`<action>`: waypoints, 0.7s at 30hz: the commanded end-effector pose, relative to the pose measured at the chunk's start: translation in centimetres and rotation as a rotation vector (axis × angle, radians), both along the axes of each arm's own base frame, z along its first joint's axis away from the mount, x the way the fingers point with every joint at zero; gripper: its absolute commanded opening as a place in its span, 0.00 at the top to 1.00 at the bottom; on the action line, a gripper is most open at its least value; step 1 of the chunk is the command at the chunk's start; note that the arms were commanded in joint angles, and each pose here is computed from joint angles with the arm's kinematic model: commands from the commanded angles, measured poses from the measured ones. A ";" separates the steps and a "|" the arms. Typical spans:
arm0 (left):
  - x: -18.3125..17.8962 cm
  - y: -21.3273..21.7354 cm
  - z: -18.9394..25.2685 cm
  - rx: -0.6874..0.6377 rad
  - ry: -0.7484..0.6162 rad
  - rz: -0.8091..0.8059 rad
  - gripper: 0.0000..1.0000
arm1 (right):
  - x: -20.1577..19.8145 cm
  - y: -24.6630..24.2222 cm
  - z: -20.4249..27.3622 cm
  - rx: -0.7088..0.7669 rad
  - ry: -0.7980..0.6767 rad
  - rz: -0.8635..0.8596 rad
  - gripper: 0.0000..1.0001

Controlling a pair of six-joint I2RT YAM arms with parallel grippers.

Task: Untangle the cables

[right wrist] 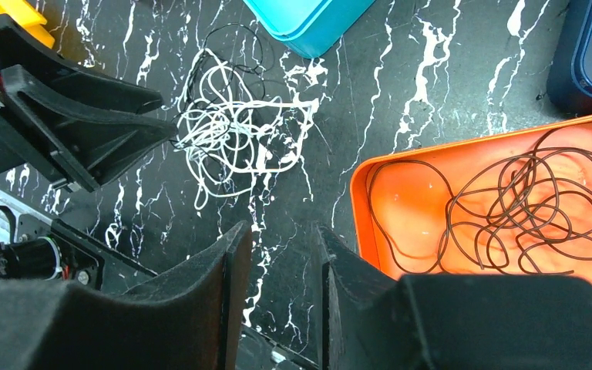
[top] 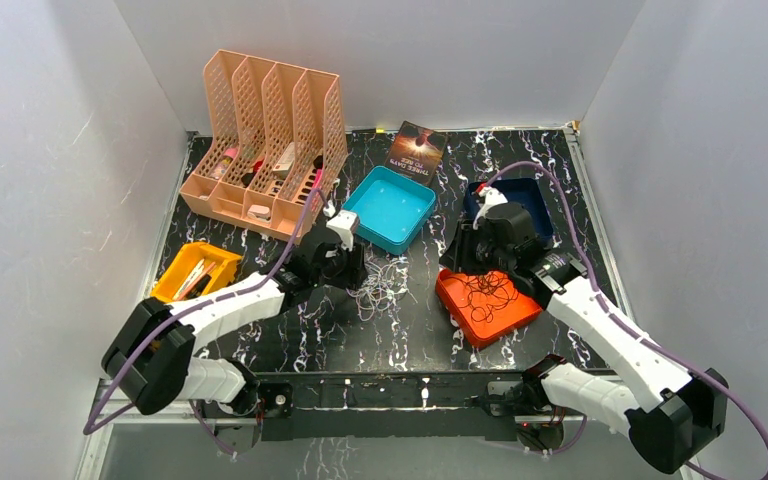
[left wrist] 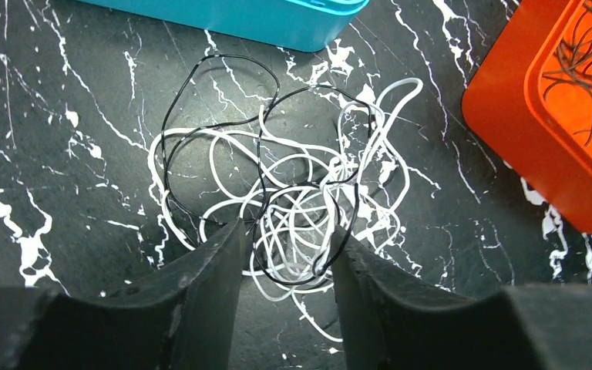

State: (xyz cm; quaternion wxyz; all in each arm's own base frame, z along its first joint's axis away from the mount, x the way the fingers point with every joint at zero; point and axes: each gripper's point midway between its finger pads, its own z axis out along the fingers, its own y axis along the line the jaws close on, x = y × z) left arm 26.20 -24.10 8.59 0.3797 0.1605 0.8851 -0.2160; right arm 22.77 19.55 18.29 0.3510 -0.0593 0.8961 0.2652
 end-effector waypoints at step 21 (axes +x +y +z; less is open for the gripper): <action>1.1 0.5 14.0 -0.096 -0.237 -0.004 1.00 | 1.5 4.1 8.8 0.439 -0.647 0.172 0.39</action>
